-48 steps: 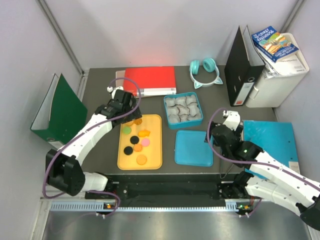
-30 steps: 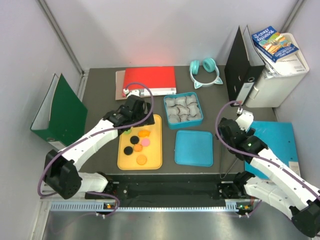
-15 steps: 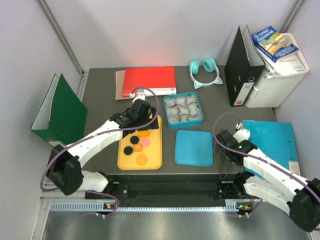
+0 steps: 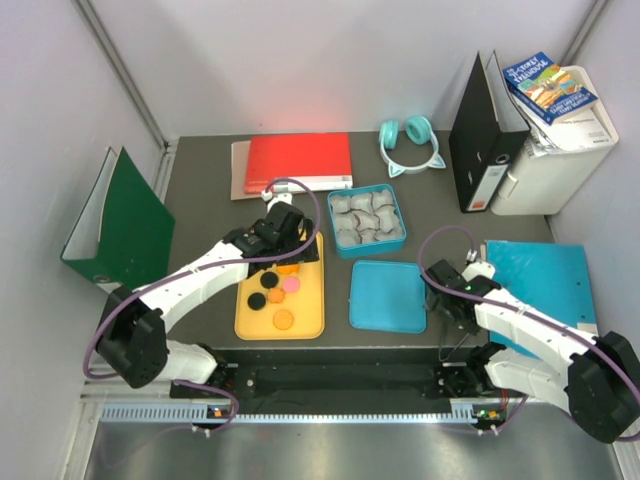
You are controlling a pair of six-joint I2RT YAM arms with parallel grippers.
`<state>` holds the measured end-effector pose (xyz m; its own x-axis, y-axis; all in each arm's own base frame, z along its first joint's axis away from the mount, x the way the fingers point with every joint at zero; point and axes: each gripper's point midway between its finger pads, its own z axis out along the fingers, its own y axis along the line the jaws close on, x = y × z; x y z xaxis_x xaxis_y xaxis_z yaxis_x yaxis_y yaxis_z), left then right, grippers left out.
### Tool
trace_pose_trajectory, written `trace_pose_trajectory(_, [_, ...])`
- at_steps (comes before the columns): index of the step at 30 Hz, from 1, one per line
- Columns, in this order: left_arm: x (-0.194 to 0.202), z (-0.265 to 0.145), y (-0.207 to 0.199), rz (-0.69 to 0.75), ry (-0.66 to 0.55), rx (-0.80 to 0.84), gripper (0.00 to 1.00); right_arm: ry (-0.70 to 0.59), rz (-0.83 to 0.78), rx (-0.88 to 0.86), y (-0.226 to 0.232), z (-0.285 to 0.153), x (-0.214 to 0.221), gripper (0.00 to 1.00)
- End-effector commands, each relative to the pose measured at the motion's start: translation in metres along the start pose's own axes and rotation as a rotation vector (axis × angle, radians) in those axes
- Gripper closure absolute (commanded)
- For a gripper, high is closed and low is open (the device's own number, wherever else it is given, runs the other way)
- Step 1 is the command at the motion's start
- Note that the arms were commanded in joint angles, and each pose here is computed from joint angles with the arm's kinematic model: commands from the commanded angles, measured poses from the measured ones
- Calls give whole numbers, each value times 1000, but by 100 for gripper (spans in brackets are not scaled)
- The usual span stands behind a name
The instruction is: Pack the cookies
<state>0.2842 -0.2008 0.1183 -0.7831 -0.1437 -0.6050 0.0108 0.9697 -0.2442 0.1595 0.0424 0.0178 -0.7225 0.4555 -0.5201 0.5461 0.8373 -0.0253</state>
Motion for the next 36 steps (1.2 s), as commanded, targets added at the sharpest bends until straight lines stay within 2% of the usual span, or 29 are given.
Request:
trace_pose_trajectory(1, [-3, 4, -5, -13, -21, 15, 2, -17, 31, -30, 10, 0, -6, 22])
trace_pose_trajectory(5, [-3, 5, -5, -12, -17, 14, 2, -27, 31, -35, 17, 1, -13, 35])
trace_pose_trajectory(8, [-2, 4, -4, -11, -16, 9, 2, -47, 26, -24, 20, 0, -23, 48])
trace_pose_trajectory(11, [-3, 3, -3, -8, -21, 5, 2, -69, 19, -12, 24, 0, -33, 72])
trace_pose_trajectory(12, [-3, 4, -2, -7, -20, 1, 2, -75, 13, -14, 25, 0, -37, 77])
trace_pose_trajectory(20, [0, 6, -3, -9, -9, 4, 2, -118, -10, 24, 30, 7, -63, 98])
trace_pose_trajectory(29, [1, 3, -1, -4, -13, 3, 2, -249, -85, 68, 72, -4, -143, 100])
trace_pose_trajectory(36, [-2, 0, -2, -3, -23, 10, 2, -208, -87, 138, 76, 22, -180, 100])
